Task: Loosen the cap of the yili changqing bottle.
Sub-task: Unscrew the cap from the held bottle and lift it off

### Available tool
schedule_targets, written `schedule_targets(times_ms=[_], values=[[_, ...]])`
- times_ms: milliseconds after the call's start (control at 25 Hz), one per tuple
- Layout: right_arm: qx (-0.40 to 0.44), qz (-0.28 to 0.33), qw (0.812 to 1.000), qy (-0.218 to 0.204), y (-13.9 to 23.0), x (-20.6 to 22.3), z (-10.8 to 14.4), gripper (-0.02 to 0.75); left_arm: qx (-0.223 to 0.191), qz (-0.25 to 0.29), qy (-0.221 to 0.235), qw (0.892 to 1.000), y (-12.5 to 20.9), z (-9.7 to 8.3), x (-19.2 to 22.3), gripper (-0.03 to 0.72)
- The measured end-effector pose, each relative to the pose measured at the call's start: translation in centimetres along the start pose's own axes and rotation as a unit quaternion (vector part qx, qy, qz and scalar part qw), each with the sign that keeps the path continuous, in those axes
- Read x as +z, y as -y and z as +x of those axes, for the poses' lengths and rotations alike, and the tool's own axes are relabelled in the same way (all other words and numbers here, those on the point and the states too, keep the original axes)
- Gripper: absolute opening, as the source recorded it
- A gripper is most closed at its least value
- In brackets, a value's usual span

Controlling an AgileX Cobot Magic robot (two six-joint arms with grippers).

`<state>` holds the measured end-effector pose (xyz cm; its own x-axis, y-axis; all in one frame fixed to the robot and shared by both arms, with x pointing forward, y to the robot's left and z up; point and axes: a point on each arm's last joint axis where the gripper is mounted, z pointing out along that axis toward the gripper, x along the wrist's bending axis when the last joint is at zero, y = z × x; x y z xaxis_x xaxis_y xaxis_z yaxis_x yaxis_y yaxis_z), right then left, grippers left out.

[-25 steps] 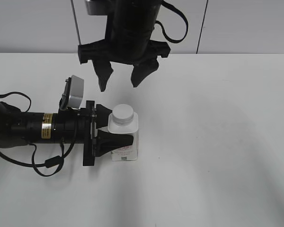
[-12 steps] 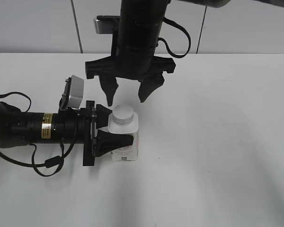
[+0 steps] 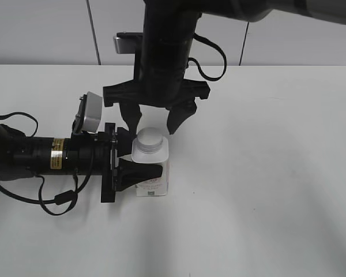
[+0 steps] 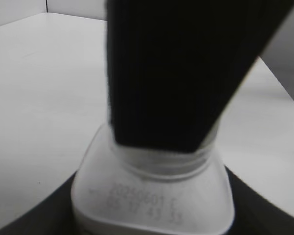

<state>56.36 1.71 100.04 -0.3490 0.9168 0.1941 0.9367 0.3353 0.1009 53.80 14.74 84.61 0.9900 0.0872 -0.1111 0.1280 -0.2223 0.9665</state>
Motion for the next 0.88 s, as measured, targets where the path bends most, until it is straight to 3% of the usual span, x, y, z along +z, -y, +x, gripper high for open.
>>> schedule_targets(times_ms=[320,560,880], values=[[-0.001,0.008,1.000,-0.001,0.11,0.71,0.33,0.539,0.000,0.000,0.000,1.000,0.00,0.00,0.00,0.419],[-0.001,0.009,1.000,-0.001,0.13,0.75,0.37,0.412,0.000,0.000,0.000,1.000,0.00,0.00,0.00,0.419],[-0.004,0.009,1.000,-0.001,0.13,0.75,0.37,0.403,0.000,0.000,0.000,1.000,0.00,0.00,0.00,0.419]])
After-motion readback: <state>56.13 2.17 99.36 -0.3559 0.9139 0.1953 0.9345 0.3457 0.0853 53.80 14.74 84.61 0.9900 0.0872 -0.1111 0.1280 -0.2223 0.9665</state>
